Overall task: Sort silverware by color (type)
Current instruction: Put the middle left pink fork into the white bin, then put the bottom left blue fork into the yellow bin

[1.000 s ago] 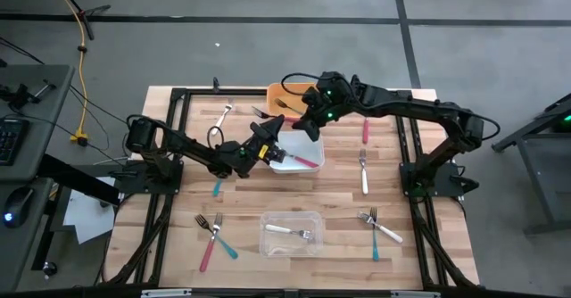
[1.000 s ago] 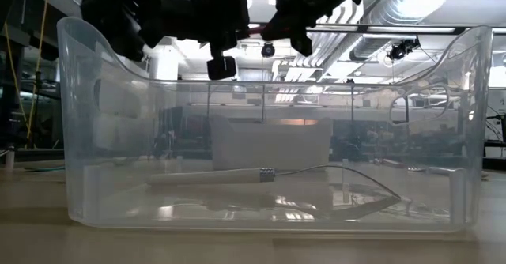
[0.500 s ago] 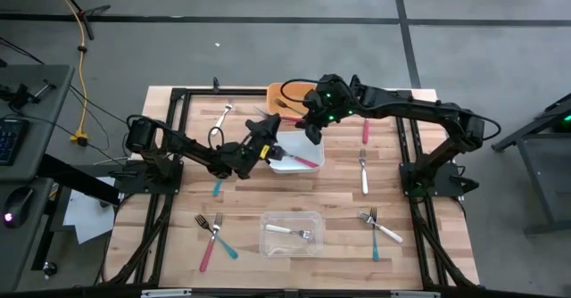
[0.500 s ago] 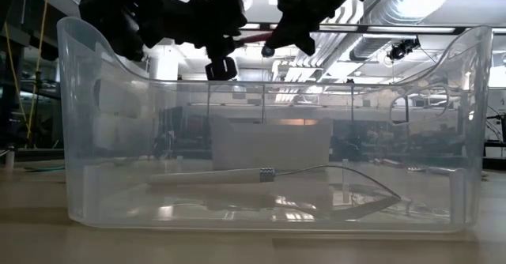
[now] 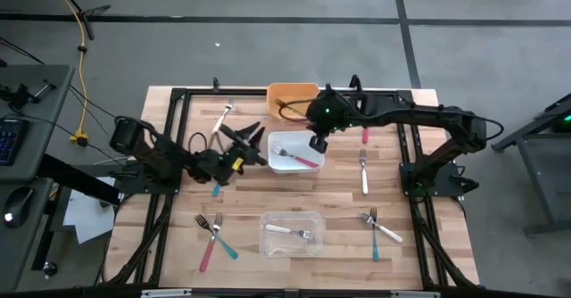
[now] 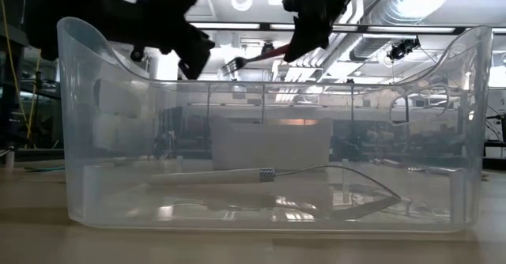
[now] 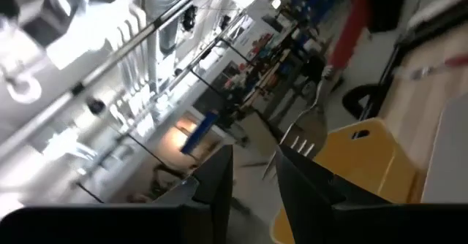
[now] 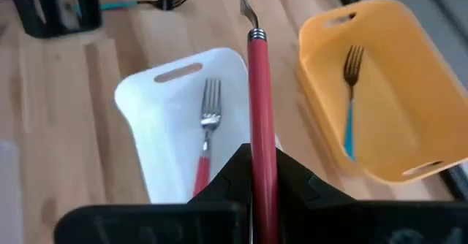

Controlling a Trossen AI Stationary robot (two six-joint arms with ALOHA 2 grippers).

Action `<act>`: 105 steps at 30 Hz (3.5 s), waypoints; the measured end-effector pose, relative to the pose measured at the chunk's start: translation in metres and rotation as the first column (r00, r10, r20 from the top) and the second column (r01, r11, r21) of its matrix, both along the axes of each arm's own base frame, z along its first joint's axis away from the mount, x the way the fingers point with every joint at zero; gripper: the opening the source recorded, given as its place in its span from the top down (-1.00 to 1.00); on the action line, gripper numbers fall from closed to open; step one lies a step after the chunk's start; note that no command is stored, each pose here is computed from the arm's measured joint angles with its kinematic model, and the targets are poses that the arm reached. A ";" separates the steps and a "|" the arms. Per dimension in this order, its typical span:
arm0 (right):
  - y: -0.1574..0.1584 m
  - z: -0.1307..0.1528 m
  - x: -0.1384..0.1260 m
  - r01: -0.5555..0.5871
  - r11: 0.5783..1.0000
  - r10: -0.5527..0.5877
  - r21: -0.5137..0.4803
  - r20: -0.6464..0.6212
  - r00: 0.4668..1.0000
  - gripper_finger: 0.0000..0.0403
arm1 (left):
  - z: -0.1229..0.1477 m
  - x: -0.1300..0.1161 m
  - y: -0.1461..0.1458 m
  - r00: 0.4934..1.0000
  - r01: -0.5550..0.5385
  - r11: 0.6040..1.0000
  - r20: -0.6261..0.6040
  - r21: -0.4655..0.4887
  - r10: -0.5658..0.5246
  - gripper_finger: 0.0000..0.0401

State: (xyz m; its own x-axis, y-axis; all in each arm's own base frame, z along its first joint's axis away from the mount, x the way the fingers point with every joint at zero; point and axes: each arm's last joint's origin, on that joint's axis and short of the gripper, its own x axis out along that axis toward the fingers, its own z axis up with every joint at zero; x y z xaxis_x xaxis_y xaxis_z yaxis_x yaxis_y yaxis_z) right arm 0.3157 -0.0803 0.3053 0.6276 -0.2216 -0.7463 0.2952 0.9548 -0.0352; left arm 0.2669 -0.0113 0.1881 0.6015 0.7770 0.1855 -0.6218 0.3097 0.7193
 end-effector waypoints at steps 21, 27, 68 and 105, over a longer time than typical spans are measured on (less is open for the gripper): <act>0.077 -0.082 -0.004 -0.172 0.850 0.051 -0.498 -0.246 0.968 0.93 | 0.026 -0.050 -0.006 0.957 0.153 0.978 0.269 -0.138 -0.112 0.63; 0.083 -0.106 0.005 -0.267 0.809 0.077 -0.524 -0.356 0.931 0.93 | 0.023 -0.049 -0.006 0.959 0.154 0.975 0.263 -0.157 -0.109 0.63; 0.064 -0.069 0.010 -0.122 0.972 0.063 -0.202 -0.273 0.960 0.22 | 0.020 -0.047 -0.001 0.952 0.148 0.967 0.295 -0.209 -0.082 0.63; 0.074 -0.071 -0.079 -0.173 0.972 0.214 -0.159 0.298 0.930 0.98 | 0.016 -0.034 -0.027 0.955 0.279 0.931 0.173 -0.236 -0.243 0.96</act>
